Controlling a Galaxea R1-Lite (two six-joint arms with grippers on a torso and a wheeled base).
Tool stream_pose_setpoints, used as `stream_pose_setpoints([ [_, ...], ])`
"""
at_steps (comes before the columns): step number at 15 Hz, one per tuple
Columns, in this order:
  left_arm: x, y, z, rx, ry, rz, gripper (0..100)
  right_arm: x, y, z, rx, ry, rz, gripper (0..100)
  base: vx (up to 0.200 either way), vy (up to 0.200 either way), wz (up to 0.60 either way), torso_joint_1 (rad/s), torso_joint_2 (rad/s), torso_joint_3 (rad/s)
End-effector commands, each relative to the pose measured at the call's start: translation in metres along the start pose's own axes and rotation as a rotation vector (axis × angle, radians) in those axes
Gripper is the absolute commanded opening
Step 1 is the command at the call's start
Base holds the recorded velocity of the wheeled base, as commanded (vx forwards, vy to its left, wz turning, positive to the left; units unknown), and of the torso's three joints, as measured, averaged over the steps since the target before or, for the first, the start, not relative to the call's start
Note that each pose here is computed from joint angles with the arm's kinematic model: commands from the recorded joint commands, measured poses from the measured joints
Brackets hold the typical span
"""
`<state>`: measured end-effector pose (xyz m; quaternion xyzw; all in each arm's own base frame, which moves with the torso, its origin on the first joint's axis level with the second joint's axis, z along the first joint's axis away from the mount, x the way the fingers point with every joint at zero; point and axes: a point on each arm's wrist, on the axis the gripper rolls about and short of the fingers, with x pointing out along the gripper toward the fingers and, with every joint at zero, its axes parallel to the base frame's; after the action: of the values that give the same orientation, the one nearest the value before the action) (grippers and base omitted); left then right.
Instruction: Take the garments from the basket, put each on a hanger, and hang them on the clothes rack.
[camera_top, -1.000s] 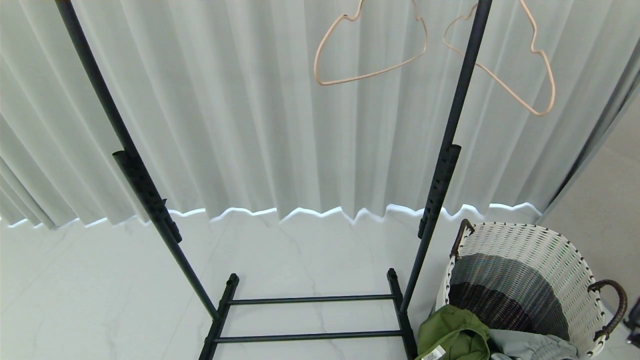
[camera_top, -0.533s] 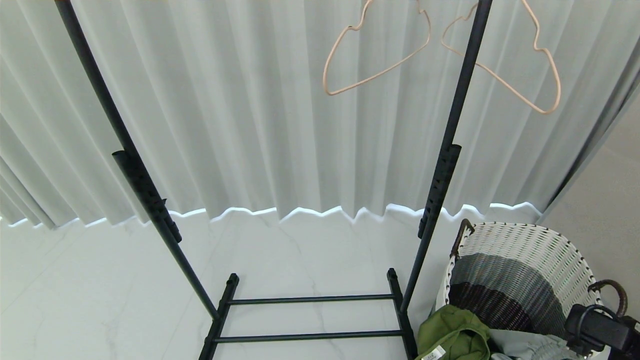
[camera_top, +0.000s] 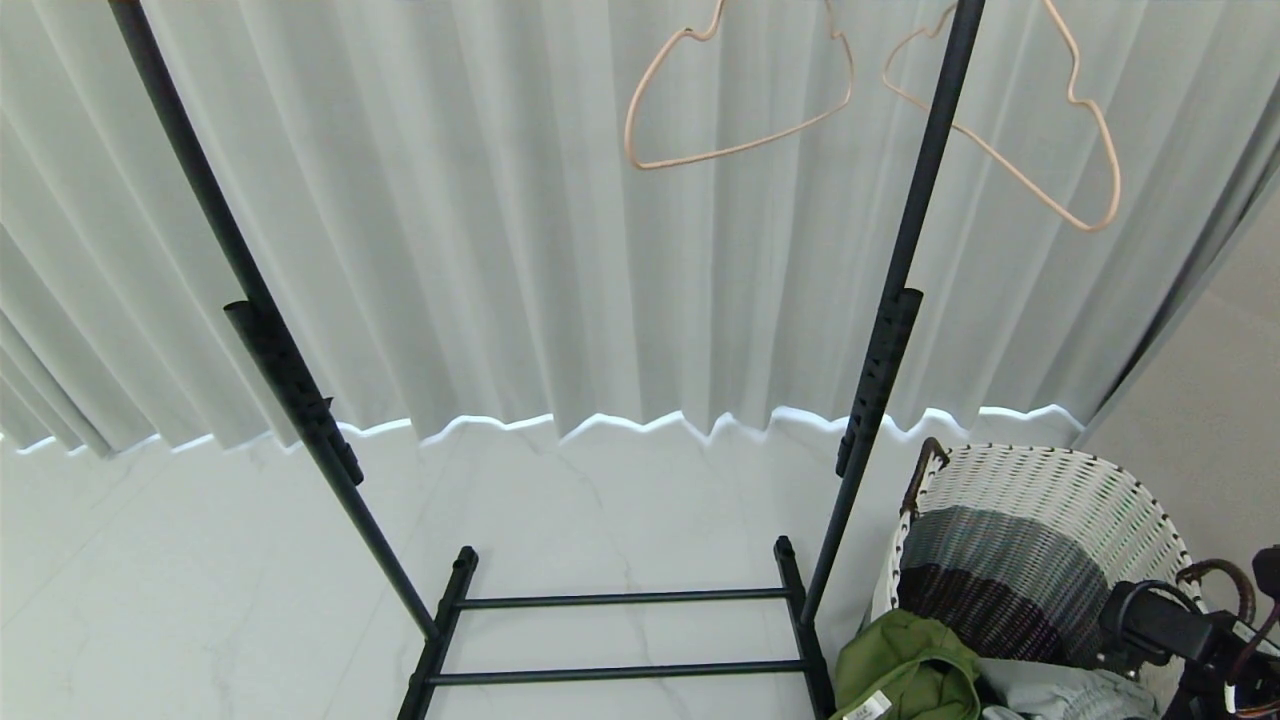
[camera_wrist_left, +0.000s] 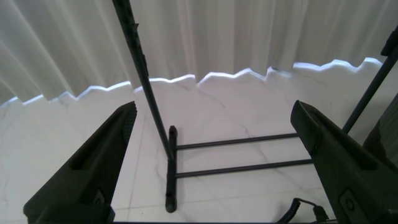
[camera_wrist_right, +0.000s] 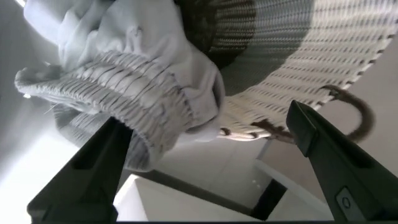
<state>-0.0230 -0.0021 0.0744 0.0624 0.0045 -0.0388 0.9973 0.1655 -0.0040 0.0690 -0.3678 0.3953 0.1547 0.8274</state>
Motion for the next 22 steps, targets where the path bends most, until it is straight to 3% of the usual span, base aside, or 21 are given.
stream_pose_setpoints([
  [1, 0.0, 0.0, 0.0, 0.0, 0.0, 0.0, 100, 0.005, 0.001, -0.001, 0.004, 0.013, 0.02, 0, 0.0, 0.0, 0.0, 0.0, 0.0, 0.0],
  [6, 0.0, 0.0, 0.0, 0.0, 0.0, 0.0, 100, 0.001, 0.004, -0.005, 0.011, -0.003, 0.001, 0, 0.0, 0.0, 0.0, 0.0, 0.0, 0.0],
  [11, 0.0, 0.0, 0.0, 0.0, 0.0, 0.0, 100, -0.038, 0.001, -0.006, 0.04, -0.113, -0.143, 0, 0.0, 0.0, 0.0, 0.0, 0.0, 0.0],
  [17, 0.0, 0.0, 0.0, 0.0, 0.0, 0.0, 100, -0.107, -0.006, -0.001, 0.077, -0.107, -0.133, 0, 0.0, 0.0, 0.0, 0.0, 0.0, 0.0],
  [22, 0.0, 0.0, 0.0, 0.003, 0.0, 0.0, 100, -0.133, -0.006, -0.001, 0.118, -0.181, -0.202, 0, 0.0, 0.0, 0.0, 0.0, 0.0, 0.0],
])
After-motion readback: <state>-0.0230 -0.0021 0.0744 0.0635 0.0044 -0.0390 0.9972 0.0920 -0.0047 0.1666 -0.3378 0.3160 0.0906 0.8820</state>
